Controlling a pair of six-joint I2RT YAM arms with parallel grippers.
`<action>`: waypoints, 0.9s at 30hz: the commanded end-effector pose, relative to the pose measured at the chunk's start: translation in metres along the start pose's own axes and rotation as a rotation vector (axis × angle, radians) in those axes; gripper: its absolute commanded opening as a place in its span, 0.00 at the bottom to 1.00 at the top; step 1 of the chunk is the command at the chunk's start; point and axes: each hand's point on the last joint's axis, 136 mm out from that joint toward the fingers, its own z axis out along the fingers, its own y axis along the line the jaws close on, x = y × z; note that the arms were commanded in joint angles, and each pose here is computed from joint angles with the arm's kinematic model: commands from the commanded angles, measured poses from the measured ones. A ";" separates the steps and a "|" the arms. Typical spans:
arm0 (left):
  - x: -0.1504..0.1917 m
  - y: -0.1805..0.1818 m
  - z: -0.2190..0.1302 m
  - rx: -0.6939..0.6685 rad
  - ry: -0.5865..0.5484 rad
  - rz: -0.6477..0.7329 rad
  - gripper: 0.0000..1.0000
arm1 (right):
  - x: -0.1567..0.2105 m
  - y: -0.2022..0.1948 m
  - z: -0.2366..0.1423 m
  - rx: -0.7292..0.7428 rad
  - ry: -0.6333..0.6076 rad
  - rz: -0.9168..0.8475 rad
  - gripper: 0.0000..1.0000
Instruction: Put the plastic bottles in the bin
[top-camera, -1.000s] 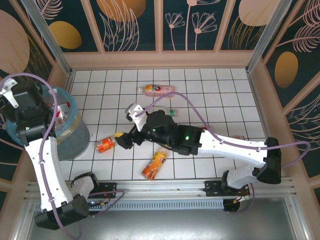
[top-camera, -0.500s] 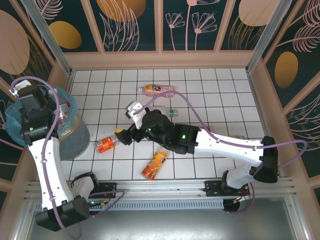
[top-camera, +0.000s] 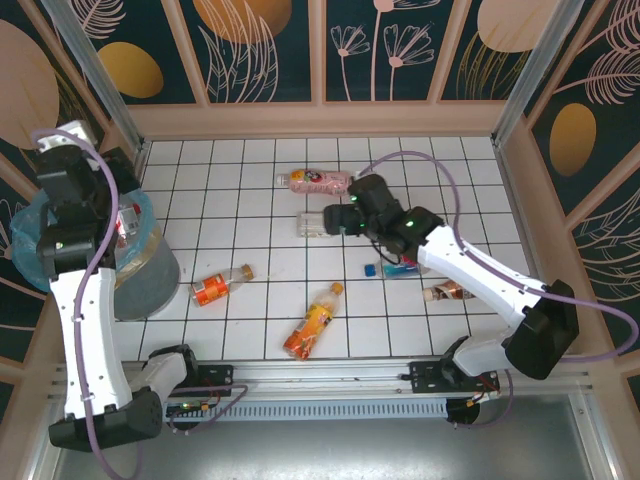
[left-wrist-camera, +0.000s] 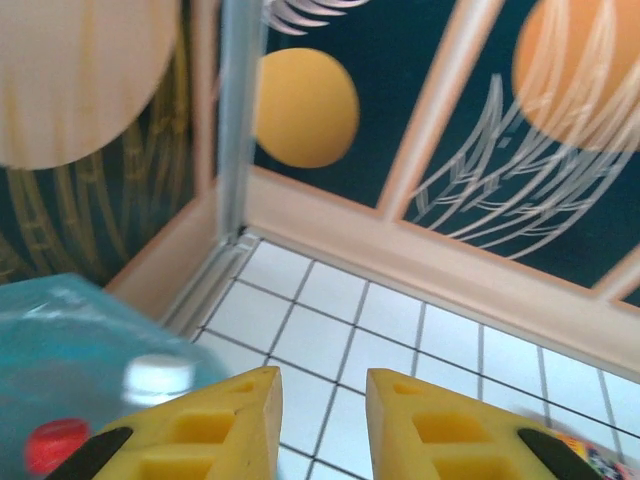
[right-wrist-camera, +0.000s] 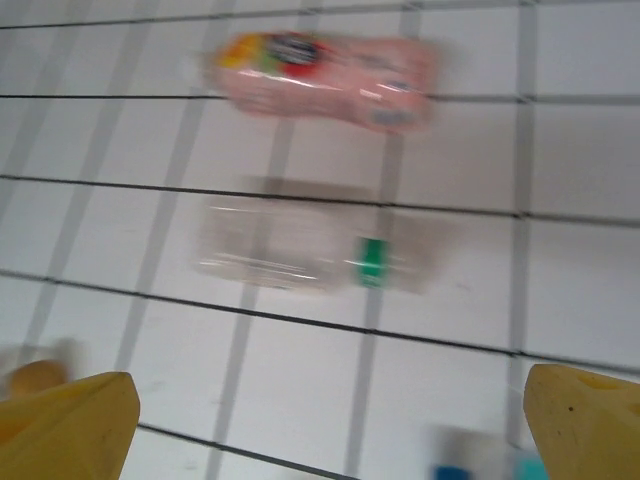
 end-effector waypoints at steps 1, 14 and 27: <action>-0.003 -0.031 0.007 0.058 -0.007 0.017 0.29 | 0.024 -0.063 -0.009 0.122 0.107 0.108 0.99; 0.113 -0.208 0.030 0.413 0.200 0.312 0.43 | 0.073 -0.024 -0.011 -0.045 0.263 0.335 0.89; 0.172 -0.206 0.016 0.578 0.213 0.431 0.63 | 0.208 0.084 -0.025 -0.060 0.552 0.352 0.93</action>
